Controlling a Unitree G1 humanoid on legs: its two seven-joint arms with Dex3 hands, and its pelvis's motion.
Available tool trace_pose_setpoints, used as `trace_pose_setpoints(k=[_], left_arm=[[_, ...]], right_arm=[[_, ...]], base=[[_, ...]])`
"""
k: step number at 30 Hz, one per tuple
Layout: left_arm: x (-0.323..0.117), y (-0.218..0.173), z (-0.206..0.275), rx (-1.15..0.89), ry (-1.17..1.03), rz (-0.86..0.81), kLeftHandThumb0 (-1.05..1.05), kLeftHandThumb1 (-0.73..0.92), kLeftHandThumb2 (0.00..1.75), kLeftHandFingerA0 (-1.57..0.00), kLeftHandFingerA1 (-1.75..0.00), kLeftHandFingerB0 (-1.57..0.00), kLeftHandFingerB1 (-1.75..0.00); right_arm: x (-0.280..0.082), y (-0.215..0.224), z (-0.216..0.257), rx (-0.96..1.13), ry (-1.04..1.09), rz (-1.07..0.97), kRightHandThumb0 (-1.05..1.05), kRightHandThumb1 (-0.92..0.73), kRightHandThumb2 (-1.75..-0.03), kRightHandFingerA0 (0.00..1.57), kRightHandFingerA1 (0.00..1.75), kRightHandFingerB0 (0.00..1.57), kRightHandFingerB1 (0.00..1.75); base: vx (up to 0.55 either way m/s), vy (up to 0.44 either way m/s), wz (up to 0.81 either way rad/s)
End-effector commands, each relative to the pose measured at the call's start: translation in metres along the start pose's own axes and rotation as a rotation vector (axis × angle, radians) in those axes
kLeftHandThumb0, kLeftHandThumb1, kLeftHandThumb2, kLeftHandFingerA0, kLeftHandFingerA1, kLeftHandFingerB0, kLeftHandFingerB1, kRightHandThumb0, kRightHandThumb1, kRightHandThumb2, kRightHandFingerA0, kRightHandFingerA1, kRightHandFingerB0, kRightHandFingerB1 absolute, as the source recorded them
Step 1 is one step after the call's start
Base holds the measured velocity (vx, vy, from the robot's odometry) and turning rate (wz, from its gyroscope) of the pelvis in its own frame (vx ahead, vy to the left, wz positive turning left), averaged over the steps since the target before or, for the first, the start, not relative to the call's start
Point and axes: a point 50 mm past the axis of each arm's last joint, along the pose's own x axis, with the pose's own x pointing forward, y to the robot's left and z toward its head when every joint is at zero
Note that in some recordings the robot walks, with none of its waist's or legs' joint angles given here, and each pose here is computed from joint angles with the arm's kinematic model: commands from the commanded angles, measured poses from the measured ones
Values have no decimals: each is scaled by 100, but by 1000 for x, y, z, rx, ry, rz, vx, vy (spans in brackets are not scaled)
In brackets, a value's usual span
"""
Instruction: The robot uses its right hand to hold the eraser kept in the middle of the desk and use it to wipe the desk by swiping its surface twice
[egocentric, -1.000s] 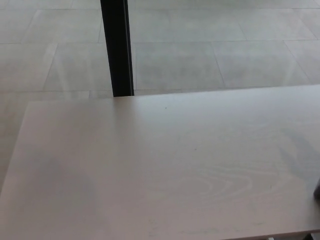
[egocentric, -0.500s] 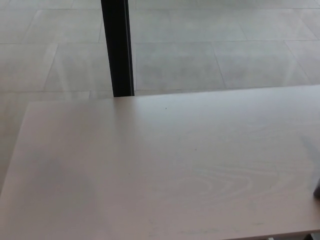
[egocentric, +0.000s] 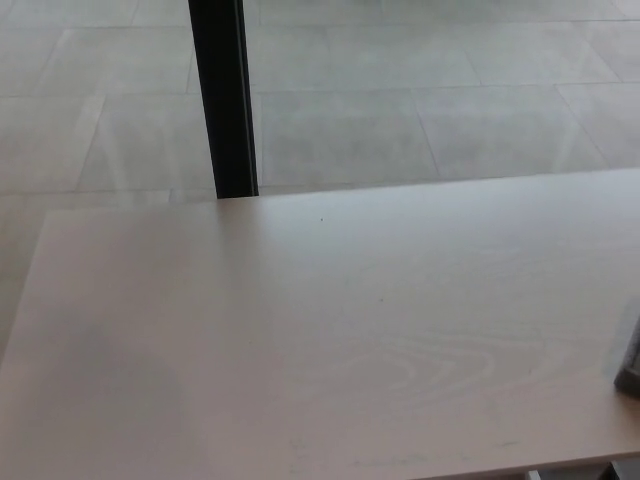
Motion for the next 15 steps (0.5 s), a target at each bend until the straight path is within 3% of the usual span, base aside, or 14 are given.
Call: trace_pose_setpoints(k=[1, 10, 15], left_arm=[[0, -2, 1, -8, -21, -14, -66, 91, 66, -75, -58, -63, -52], [0, -1, -1, -34, -13, -14, -66, 90, 66, -73, -60, -61, -55], [0, -1, -1, -25, -14, -4, -64, 91, 67, -73, -60, -59, -53]], right_arm=[[-12, -17, -45, 184, 169, -153, -62, -62, -85, 32, 49, 7, 37], [-26, -10, -72, 195, 258, -123, -51, -65, -81, 30, 47, 10, 37], [-28, -8, -75, 201, 284, -131, -54, -62, -82, 39, 50, 12, 38]], base=[[0, 0, 0], [0, 0, 0], [0, 0, 0]])
